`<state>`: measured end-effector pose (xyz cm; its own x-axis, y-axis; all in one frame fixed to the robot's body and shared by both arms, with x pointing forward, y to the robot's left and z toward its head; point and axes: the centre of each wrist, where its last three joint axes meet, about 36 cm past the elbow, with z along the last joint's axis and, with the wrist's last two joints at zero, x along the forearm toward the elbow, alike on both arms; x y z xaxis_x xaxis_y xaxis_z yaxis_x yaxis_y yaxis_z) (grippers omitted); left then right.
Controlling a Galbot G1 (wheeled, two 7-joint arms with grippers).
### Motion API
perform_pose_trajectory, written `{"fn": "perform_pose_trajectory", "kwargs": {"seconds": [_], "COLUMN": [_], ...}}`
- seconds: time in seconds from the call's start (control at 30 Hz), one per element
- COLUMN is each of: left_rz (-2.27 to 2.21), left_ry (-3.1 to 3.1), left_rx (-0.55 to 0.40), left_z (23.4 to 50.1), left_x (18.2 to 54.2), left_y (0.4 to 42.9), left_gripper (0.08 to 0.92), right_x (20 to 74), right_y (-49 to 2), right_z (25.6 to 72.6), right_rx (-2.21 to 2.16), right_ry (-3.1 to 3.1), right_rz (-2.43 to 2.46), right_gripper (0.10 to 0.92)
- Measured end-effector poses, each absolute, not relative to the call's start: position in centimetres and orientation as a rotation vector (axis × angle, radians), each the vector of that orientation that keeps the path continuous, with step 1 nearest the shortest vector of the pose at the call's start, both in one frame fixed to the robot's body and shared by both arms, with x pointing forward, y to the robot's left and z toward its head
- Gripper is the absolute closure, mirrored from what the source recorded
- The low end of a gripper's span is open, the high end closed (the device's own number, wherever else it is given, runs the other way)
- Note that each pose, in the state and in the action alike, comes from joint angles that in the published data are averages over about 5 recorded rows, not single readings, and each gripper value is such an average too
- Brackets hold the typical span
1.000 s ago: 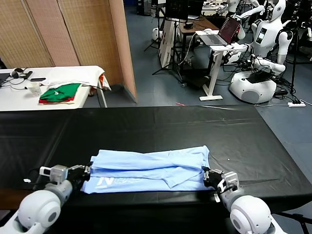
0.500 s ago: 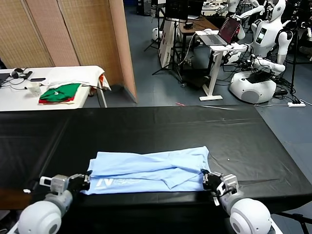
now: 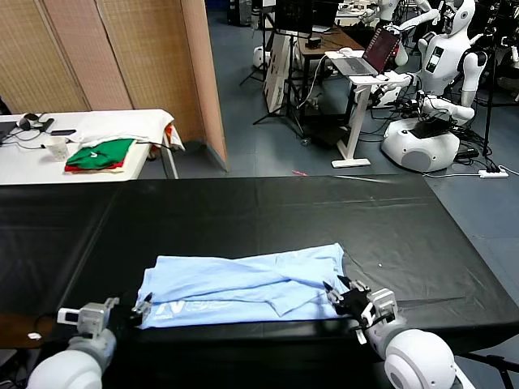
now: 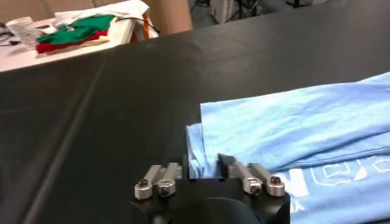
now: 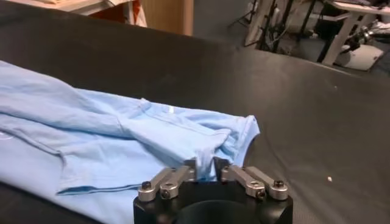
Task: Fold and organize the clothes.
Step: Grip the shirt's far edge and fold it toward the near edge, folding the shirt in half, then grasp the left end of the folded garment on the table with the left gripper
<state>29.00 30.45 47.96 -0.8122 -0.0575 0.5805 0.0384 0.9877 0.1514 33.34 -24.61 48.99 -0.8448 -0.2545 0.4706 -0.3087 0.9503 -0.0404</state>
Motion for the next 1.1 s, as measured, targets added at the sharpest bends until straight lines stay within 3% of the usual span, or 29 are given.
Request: {"fn": "perform_pose_trajectory", "kwargs": {"seconds": [0.13, 0.6, 1.1], "left_rz": [-0.166, 0.007, -0.018], "left_ry": [-2.599, -2.622, -2.531], "left_rx": [-0.016, -0.018, 0.029], "left_z": [48.4, 45.6, 42.1], "left_x": [29.9, 37.9, 39.4], "left_y": [30.6, 32.4, 33.8], "left_gripper": [0.096, 0.093, 0.092], "right_x": [34.6, 41.3, 42.6], "right_y": [-24.6, -25.1, -24.8], "right_z": [48.8, 44.9, 42.4], "right_rx": [0.347, 0.187, 0.121], "right_ry": [-2.708, -2.701, -2.651], "right_rz": [0.110, 0.060, 0.003], "right_gripper": [0.120, 0.115, 0.115]}}
